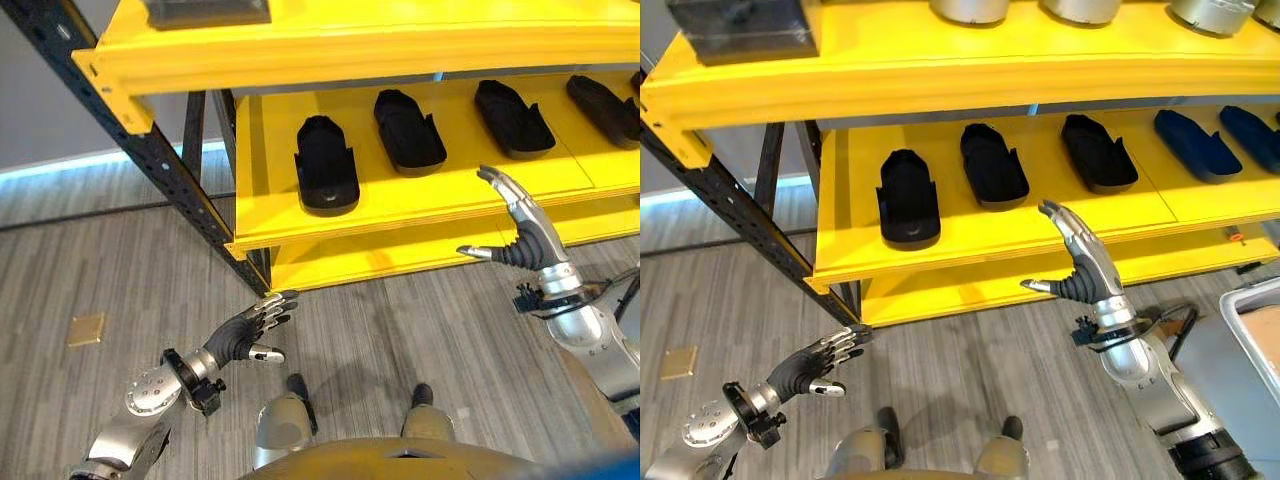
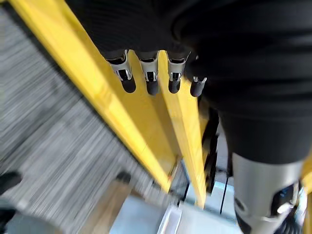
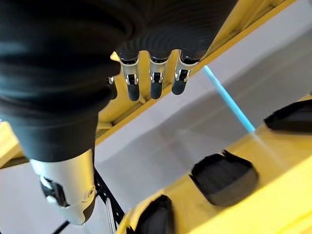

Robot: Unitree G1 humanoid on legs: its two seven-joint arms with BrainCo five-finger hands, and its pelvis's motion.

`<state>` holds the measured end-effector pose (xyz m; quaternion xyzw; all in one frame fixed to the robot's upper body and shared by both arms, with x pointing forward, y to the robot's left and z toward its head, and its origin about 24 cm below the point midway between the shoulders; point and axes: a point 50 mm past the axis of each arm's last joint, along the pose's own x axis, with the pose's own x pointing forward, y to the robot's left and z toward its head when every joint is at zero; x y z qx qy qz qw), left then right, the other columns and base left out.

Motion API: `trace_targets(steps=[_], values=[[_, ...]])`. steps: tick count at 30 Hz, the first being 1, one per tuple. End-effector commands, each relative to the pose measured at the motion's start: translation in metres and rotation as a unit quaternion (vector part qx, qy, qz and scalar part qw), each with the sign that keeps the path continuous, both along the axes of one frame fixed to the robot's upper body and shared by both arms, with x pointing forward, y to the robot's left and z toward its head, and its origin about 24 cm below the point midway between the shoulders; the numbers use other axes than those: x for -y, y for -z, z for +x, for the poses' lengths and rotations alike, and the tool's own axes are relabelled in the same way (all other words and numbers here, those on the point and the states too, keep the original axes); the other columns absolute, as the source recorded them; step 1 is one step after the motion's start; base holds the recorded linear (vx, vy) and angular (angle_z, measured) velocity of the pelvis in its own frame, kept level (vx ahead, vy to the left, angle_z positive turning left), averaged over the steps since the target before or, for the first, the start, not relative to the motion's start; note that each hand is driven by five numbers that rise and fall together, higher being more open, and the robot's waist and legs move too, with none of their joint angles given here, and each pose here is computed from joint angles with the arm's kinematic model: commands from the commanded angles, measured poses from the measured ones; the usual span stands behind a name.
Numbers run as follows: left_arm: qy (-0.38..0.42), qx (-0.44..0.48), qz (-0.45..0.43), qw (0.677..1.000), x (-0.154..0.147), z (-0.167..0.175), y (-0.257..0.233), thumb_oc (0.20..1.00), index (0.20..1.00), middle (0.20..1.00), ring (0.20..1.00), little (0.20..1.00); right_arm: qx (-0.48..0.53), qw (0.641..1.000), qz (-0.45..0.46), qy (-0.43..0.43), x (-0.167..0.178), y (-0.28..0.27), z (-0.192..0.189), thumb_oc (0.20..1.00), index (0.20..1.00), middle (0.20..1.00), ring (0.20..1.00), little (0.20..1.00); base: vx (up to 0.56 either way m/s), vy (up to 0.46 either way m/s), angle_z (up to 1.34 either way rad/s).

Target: Move parts from the plastic box to the shelf.

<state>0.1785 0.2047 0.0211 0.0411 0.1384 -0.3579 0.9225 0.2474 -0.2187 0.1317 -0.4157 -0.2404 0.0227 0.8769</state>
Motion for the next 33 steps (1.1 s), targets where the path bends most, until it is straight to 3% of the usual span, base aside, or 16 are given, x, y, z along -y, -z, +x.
trace_targets(steps=[1,12,23,26,33], values=[[0.03,0.05,-0.036,0.998,0.011,0.01,-0.017,1.0,1.0,1.0,1.0,1.0,0.033,0.999,-0.001,0.003,0.004,-0.017,0.007,1.0,1.0,1.0,1.0,1.0,-0.16,0.264,-0.19],[-0.019,0.024,-0.004,1.0,0.009,0.008,-0.006,1.0,1.0,1.0,1.0,1.0,0.009,0.998,-0.037,-0.056,-0.003,-0.014,-0.009,1.0,1.0,1.0,1.0,1.0,-0.05,0.186,-0.2],[-0.04,0.015,-0.011,0.999,0.006,0.006,-0.005,1.0,1.0,1.0,1.0,1.0,0.008,0.991,-0.089,-0.099,-0.018,-0.007,-0.015,1.0,1.0,1.0,1.0,1.0,0.07,-0.104,-0.02],[-0.056,-0.014,-0.018,0.998,0.006,0.003,0.0,1.0,1.0,1.0,1.0,1.0,0.008,0.978,-0.13,-0.162,-0.035,-0.005,-0.019,1.0,1.0,1.0,1.0,1.0,0.05,-0.266,0.08],[-0.045,-0.013,-0.013,0.999,0.007,0.001,-0.001,1.0,1.0,1.0,1.0,1.0,0.007,0.96,-0.174,-0.22,-0.051,-0.009,-0.02,1.0,1.0,1.0,1.0,1.0,-0.01,-0.069,0.09]])
